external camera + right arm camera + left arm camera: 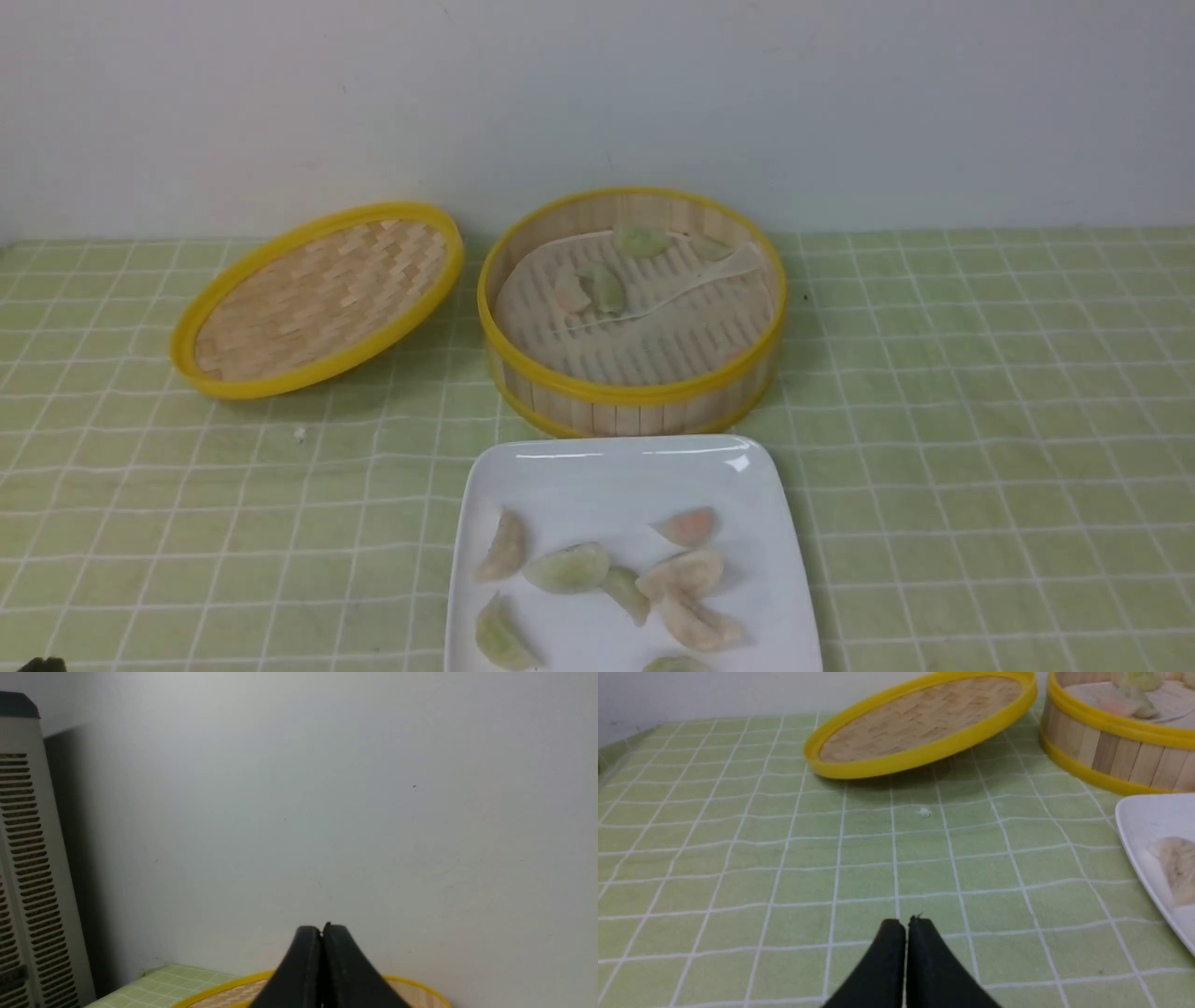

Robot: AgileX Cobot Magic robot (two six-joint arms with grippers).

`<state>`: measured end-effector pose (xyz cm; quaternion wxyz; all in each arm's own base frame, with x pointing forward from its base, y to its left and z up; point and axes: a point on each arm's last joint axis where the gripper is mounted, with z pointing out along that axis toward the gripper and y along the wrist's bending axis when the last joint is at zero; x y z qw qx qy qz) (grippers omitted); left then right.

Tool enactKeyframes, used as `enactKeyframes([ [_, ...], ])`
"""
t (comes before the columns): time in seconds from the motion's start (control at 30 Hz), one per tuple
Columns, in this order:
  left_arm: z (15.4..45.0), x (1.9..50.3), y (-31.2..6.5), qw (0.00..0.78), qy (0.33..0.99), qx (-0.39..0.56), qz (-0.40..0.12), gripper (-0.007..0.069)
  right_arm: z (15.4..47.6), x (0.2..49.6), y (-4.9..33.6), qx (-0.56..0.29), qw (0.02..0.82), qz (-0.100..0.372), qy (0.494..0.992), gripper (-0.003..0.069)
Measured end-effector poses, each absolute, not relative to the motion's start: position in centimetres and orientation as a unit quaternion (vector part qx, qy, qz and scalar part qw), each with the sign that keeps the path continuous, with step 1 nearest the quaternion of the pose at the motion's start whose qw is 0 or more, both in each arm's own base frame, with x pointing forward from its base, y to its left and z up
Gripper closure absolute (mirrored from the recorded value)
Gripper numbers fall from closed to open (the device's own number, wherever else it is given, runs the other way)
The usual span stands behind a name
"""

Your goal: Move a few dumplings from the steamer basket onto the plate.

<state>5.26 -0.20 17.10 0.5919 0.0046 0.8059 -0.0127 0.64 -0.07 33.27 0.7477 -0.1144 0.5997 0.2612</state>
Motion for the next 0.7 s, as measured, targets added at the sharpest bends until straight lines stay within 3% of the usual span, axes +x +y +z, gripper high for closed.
enactKeyframes([
  [0.7,17.03,5.24,-0.21,0.588,0.809,0.004,-0.014,0.0631,33.27,0.65,-0.08,-0.115,0.748,0.260,0.600,0.0673],
])
